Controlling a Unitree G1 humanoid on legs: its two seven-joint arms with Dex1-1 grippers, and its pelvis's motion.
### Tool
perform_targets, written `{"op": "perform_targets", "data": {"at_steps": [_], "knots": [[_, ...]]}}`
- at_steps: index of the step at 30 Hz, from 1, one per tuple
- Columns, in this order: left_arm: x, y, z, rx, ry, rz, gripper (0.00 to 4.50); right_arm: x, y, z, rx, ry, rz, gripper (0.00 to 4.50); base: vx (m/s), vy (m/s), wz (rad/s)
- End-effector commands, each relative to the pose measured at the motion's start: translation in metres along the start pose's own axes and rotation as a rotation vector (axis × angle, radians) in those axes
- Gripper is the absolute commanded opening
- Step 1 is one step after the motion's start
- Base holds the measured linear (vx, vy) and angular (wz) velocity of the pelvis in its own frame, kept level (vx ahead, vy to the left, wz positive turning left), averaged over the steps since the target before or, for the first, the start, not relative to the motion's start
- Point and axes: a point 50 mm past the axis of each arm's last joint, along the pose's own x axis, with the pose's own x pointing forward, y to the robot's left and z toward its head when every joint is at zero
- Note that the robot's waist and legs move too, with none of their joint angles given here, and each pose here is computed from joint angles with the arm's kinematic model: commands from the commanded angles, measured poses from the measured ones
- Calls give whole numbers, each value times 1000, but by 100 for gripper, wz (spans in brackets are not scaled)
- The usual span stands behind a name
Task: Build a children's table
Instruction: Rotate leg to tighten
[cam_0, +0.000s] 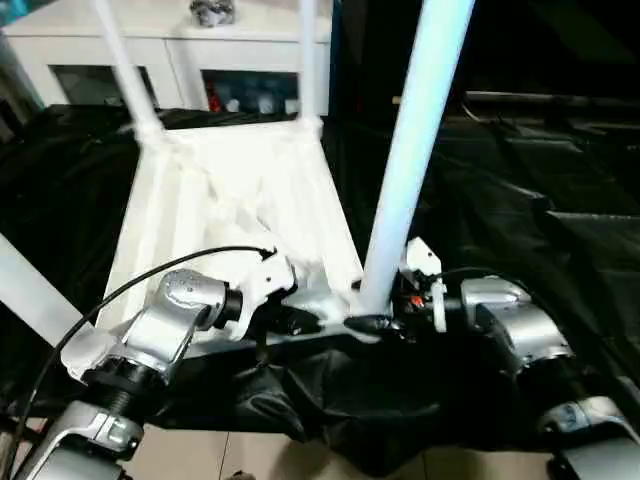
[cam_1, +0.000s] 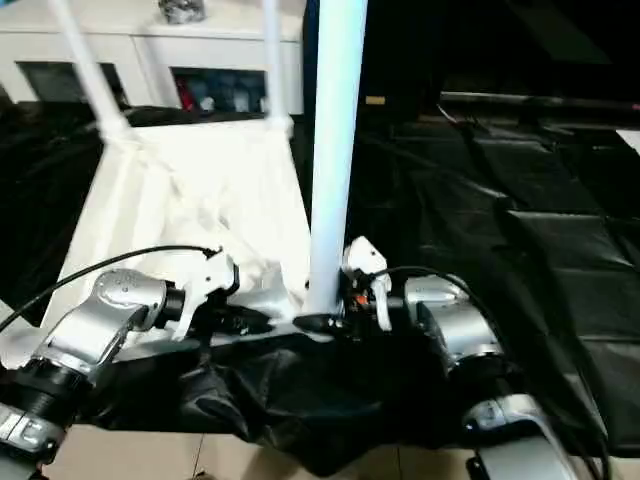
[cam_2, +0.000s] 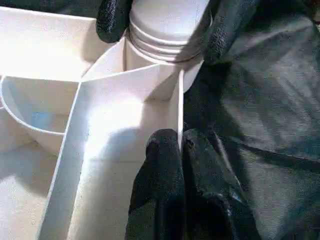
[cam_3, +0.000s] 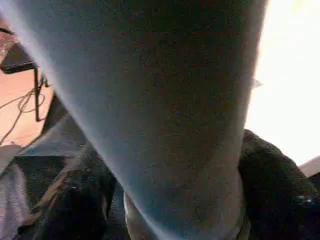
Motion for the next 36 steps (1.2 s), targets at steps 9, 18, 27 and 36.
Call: {"op": "perform_targets", "data": {"at_steps": [9,18,27,36], "knots": [[16,0,15,31,-59,27,0,28,12,6,0,-24,68,269,0,0,0],[40,21,35,-56,-142,355,0,54,-30,-2,207,-62,-585,265,0,0,0],[61,12,45,-73,-167,328,0,79,-25,7,241,-120,-577,299,0,0,0],[44,8,33,-25,-118,222,0,61,-21,16,73,-109,-365,369,0,0,0]]}}
